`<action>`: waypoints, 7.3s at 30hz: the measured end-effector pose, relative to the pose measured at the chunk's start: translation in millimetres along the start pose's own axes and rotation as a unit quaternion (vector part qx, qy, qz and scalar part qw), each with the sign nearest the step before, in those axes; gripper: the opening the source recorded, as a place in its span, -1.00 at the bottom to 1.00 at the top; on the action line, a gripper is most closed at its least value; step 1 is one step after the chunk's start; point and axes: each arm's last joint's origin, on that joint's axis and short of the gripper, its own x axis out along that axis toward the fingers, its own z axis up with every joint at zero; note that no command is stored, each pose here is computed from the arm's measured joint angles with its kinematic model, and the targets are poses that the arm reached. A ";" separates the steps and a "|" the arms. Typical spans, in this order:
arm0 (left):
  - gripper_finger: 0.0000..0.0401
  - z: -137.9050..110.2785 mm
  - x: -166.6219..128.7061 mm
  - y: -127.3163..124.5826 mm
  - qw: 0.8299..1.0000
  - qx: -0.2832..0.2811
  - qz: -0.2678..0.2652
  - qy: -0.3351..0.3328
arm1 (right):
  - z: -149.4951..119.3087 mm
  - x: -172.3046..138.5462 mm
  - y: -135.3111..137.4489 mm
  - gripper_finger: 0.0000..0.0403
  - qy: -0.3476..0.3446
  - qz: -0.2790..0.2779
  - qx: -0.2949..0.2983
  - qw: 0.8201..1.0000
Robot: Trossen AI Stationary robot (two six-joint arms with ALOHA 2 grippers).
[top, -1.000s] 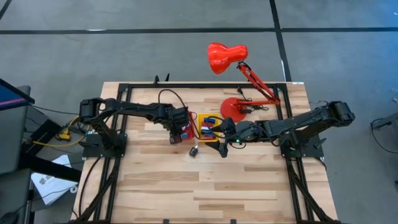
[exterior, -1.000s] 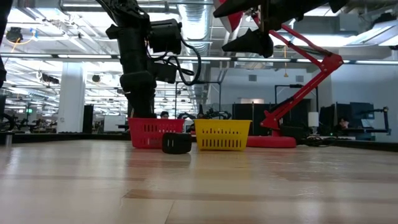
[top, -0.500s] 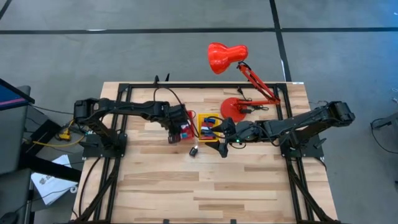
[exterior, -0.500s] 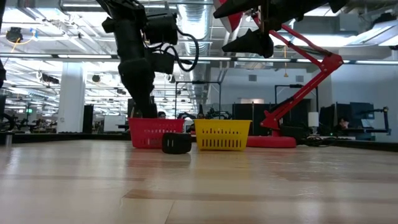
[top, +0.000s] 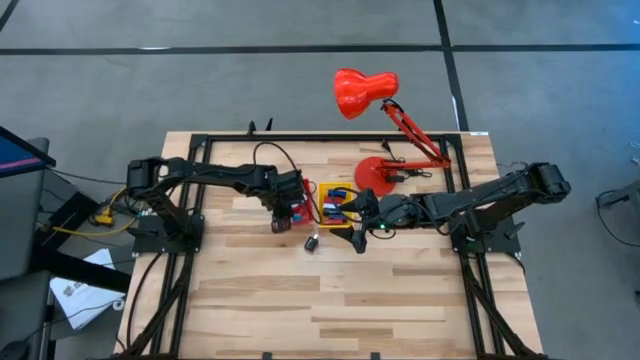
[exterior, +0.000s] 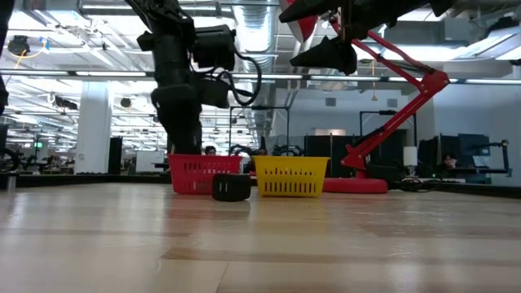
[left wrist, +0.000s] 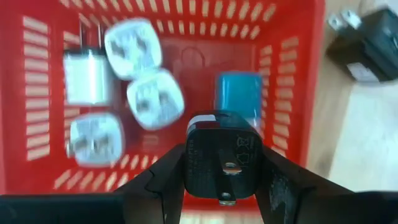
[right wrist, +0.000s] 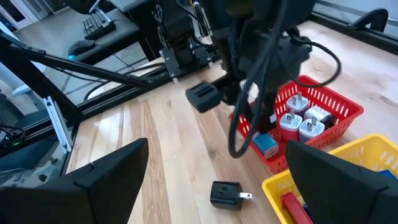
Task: Pick & Place Office items
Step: Put the bottom black charger adapter into the red basket, then put the black charger adapter into the red basket
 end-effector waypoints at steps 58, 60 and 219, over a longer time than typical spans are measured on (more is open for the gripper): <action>0.31 4.1 24.8 -0.1 0.999 0.006 0.038 0.016 | -1.0 -0.1 0.1 0.83 0.004 -0.001 0.002 1.000; 0.38 4.0 24.8 -2.8 0.999 0.010 0.037 0.017 | -1.0 -0.1 0.1 0.83 0.004 -0.001 0.002 1.000; 0.47 -78.8 -100.8 -65.3 0.921 -0.052 -0.094 -0.375 | -112.6 163.9 81.5 0.34 0.159 -0.238 0.218 0.933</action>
